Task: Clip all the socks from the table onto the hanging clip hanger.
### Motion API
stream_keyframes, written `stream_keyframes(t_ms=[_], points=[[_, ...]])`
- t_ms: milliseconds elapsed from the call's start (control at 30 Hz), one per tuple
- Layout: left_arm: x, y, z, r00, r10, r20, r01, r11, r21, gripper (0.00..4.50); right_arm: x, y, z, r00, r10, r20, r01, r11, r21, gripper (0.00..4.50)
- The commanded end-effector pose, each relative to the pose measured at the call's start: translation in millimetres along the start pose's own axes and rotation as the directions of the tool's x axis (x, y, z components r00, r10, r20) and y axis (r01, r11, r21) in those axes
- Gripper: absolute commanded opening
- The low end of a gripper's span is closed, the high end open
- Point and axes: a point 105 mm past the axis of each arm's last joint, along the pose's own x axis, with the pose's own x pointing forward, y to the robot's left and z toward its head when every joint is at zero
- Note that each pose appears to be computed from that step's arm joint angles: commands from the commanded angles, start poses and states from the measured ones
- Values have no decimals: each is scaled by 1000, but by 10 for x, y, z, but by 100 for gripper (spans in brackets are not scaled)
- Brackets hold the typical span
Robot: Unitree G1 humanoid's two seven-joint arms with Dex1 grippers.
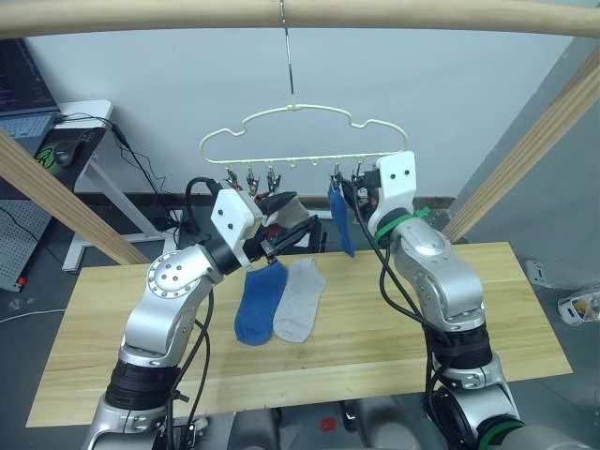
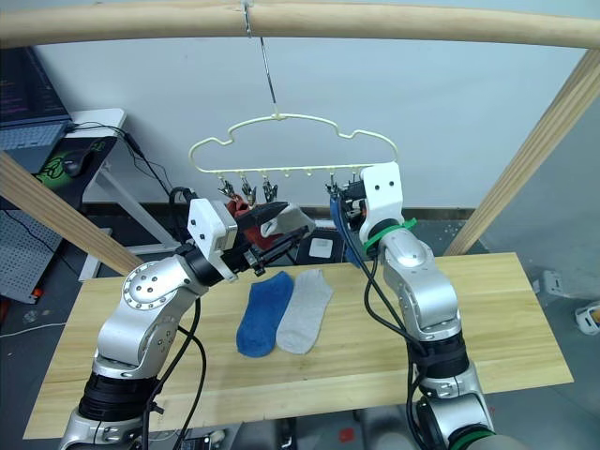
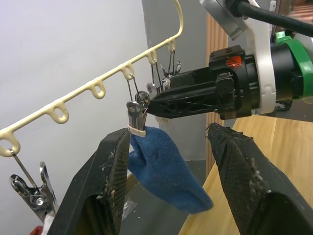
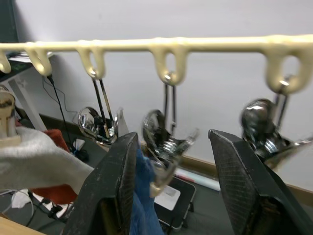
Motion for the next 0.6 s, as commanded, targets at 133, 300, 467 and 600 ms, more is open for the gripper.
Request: stream_keyframes(t_ms=[133, 300, 467, 600], points=[[-7, 26, 108, 999, 10, 33, -11, 999, 40, 272, 73, 1, 195, 997, -17, 81, 17, 1000, 7, 240], [-18, 22, 95, 1000, 13, 28, -14, 999, 41, 272, 125, 64, 222, 995, 9, 96, -13, 999, 34, 240], [-28, 17, 90, 1000, 16, 24, -17, 999, 41, 272, 137, 123, 243, 994, 33, 109, -42, 996, 81, 240], [-32, 12, 87, 1000, 16, 21, -17, 999, 40, 272, 141, 166, 247, 993, 47, 110, -60, 992, 110, 240]])
